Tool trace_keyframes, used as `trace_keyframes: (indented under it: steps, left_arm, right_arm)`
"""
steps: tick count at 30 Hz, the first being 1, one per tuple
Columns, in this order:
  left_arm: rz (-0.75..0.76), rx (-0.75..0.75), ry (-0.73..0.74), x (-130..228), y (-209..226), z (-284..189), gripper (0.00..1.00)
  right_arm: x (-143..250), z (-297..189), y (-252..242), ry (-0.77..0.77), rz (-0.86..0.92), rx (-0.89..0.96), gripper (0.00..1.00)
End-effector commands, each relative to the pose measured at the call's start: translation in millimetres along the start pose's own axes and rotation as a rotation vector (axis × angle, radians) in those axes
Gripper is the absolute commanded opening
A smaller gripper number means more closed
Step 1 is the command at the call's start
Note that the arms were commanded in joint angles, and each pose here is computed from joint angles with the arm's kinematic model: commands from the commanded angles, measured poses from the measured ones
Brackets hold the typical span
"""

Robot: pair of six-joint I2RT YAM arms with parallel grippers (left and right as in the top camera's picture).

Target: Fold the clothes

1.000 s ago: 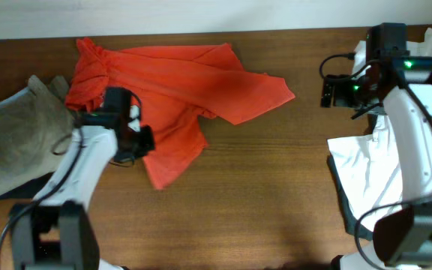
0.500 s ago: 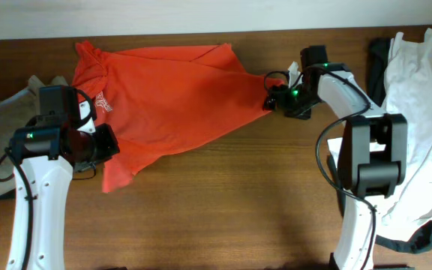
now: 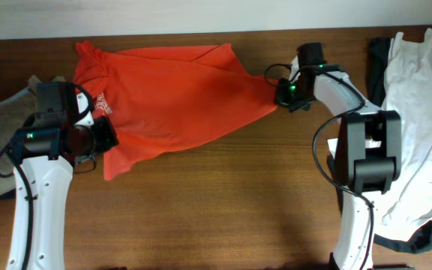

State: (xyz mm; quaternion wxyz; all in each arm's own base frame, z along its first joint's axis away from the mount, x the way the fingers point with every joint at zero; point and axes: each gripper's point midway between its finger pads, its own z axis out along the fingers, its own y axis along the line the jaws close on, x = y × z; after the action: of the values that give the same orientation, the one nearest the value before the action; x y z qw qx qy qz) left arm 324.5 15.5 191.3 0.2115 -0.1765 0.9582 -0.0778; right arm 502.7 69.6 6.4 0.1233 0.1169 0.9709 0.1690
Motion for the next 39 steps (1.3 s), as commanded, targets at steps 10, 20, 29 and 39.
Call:
trace_keyframes:
  steps: [10,20,29,39]
  left_arm:
    - [0.104,0.208,-0.706,-162,-59,-173,0.01]
    - [0.145,0.282,-0.797,-170,-79,-234,0.01]
    - [0.337,0.280,-0.729,-268,-130,-33,0.00]
    - [0.386,0.364,-0.945,-284,-161,-195,0.01]
  right_arm:
    - [-24,-435,32,-0.706,-0.145,0.022,0.04]
    - [-20,-470,6,-0.822,-0.088,0.207,0.04]
    - [-164,-363,18,-0.882,-0.158,-0.027,0.04]
    - [-157,-485,39,-1.118,-0.221,0.073,0.04]
